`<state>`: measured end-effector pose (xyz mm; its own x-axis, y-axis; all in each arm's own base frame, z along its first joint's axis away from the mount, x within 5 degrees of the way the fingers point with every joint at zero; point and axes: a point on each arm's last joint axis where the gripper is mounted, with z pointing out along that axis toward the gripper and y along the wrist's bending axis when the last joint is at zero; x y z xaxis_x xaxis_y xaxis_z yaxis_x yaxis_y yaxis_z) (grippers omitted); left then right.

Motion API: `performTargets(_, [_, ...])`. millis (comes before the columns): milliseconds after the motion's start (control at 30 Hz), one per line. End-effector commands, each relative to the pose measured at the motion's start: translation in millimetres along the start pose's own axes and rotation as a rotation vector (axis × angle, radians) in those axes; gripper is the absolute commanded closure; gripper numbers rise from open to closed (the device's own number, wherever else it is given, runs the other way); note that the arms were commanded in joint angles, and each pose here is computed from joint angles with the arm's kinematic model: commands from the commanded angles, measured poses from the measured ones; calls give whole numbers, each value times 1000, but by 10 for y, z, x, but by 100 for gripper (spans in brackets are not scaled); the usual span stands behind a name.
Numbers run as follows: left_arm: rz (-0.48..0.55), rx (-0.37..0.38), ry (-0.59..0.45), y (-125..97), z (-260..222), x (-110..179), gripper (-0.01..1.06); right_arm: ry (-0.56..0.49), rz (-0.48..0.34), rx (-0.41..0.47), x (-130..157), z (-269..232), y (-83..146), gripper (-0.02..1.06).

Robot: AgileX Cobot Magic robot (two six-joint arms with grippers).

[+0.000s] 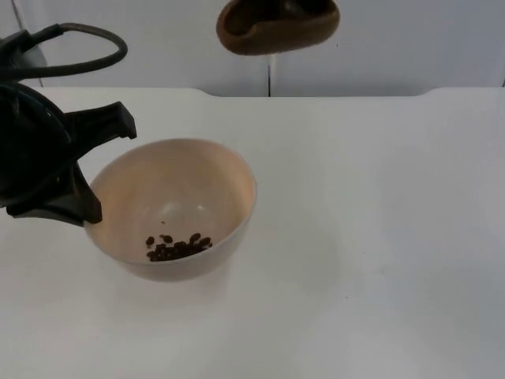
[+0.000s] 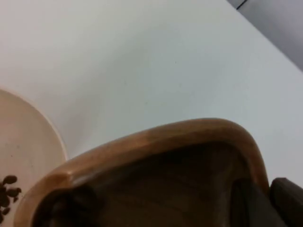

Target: Pick up the bowl with the left hand and pour the coffee beans from the cup into the bowl with the right hand.

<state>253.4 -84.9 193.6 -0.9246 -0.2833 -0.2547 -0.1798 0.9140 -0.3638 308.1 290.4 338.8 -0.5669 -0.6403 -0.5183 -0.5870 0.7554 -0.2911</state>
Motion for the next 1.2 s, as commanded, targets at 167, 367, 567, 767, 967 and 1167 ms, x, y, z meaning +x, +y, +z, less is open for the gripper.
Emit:
performTargets(167, [9,-4,-16,9,-23,-6,105,27,56,-16,91,113,-136,104])
performTargets(367, [23,-11,-22,16,-23,-12,105,104,95,-7,386,500,-239,104])
performTargets(567, [19,-23,-25,34,72,-38,105,138,179,-2,763,769,-373,104])
performTargets(767, [28,-51,-28,80,241,-75,105,167,243,-1,1245,985,-439,104])
performTargets(967, [26,-81,6,131,402,-67,105,194,269,54,1732,1221,-412,104])
performTargets(1167, [23,-94,26,157,476,-57,105,166,325,59,1936,1297,-345,104])
